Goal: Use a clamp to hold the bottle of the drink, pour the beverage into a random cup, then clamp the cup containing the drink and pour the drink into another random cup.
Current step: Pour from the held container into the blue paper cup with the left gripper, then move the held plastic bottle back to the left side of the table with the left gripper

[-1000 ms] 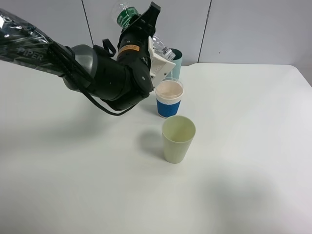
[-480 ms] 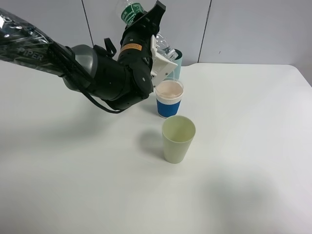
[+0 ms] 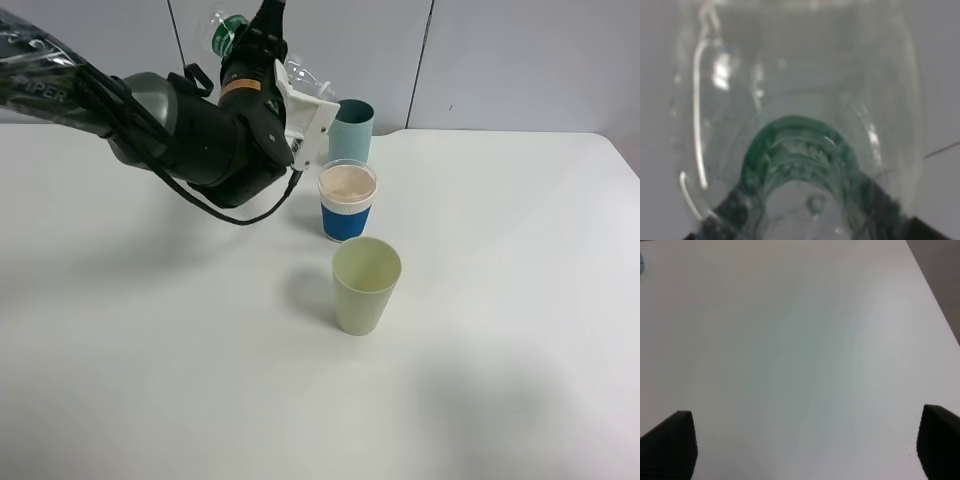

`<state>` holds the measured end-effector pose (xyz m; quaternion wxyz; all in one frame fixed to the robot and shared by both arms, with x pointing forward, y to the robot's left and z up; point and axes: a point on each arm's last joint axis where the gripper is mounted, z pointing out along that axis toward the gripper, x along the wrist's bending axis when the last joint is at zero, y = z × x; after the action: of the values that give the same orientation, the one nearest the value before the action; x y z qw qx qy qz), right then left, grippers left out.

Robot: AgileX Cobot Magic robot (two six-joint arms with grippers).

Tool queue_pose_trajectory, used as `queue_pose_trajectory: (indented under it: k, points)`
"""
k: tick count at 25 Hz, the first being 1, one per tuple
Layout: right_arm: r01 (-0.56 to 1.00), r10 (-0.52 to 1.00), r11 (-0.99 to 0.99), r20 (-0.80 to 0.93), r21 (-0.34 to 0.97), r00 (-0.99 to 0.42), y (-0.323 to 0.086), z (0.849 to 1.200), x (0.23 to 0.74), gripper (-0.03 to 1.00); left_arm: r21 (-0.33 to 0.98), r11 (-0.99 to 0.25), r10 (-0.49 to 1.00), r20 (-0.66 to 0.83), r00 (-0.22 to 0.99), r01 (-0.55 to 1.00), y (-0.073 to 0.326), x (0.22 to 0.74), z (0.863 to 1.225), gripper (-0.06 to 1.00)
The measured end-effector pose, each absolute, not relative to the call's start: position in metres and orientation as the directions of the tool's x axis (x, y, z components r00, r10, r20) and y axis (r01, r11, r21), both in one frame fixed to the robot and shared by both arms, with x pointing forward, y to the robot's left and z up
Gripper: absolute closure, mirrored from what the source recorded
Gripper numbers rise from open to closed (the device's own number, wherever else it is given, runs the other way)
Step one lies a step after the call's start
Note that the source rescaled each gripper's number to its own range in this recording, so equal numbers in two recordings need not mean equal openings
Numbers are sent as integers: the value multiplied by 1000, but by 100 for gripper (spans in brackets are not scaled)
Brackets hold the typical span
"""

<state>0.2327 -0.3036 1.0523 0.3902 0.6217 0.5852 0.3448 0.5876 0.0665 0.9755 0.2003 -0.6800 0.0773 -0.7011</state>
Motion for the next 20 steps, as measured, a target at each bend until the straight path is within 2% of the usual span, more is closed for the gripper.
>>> queue_pose_trajectory:
  k: [6,12,16,20]
  points:
    - [459,997,-11,-28,889,77,-304,1052,233,36,-180,-971,-184,983,-9,156,82,587,998,93]
    - [459,997,-11,-28,889,77,-304,1052,233,36,33,-996,36,999,28,82,103,570,1002,93]
    - [459,997,-11,-28,889,77,-304,1052,233,36,252,-966,254,967,30,60,125,558,1007,93]
    - [459,997,-11,-28,889,77,-304,1052,233,36,468,-882,470,882,35,51,154,543,1011,93]
